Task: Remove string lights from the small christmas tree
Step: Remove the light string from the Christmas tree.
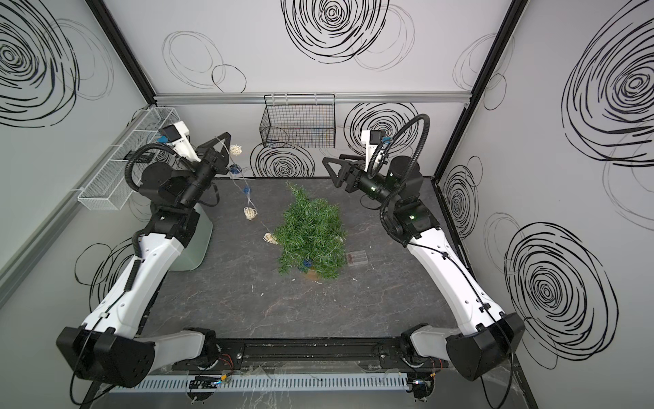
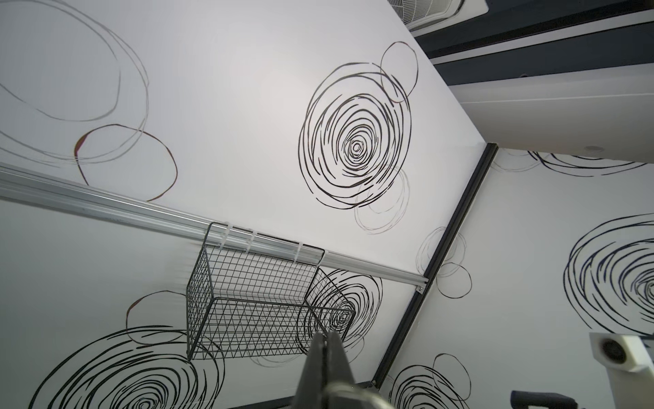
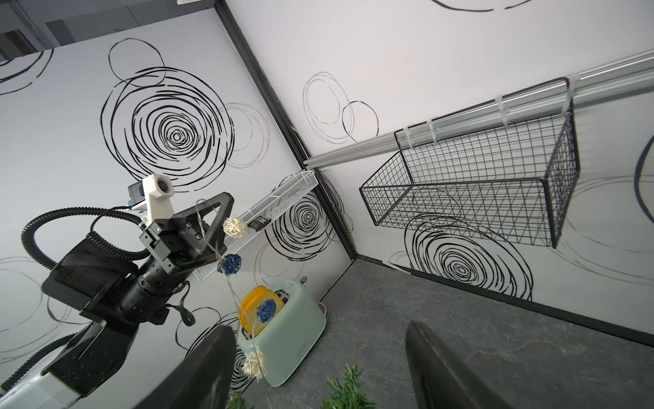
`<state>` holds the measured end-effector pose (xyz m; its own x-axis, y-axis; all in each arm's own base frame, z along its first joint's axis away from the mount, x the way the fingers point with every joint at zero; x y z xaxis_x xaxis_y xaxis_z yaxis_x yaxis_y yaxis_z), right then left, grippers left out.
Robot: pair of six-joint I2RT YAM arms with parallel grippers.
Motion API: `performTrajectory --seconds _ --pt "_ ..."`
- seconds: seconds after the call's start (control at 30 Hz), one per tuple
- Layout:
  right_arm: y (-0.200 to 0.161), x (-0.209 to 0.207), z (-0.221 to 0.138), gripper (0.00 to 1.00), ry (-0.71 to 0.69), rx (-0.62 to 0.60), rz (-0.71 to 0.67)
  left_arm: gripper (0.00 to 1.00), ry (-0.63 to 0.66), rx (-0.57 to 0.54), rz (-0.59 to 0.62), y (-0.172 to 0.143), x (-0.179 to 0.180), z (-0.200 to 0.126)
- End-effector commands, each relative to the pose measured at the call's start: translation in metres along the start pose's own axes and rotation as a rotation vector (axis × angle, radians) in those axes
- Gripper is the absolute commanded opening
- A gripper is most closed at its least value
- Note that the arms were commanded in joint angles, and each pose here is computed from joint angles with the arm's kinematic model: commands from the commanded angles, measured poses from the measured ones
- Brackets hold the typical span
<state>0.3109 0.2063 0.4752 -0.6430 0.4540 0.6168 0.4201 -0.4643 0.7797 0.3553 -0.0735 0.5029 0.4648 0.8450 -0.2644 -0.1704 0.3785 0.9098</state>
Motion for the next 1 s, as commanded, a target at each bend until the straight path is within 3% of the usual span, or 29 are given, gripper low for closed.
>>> performTrajectory --seconds 0.0,0.23,0.47,0.97 --pt "0.005 0.019 -0.017 0.8 0.053 -0.042 -0.012 0.0 -0.017 -0.012 0.005 0.011 -0.015 -0.021" --pt "-0.012 0.032 -0.044 0.81 0.088 -0.025 -0.029 0.0 -0.08 -0.001 -0.006 0.026 -0.059 -0.06" --pt "-0.041 0.038 -0.062 0.82 0.109 0.035 -0.037 0.0 -0.134 0.031 -0.011 0.018 -0.096 -0.098" --pt "-0.172 0.082 -0.082 0.86 0.291 0.286 -0.237 0.0 -0.368 0.155 -0.188 -0.026 -0.181 -0.144"
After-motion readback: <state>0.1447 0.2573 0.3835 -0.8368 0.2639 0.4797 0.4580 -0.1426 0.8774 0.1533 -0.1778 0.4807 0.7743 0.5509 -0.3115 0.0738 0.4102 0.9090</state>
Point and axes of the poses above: each gripper's point midway between its finger pads, its own z axis out along the fingers, its own x axis along the line the jaws close on, y = z × x, the point moved 4 cm from there along -z, back along the fingers, and after that the axes turned 10 degrees about z, right-handed, at the moved point
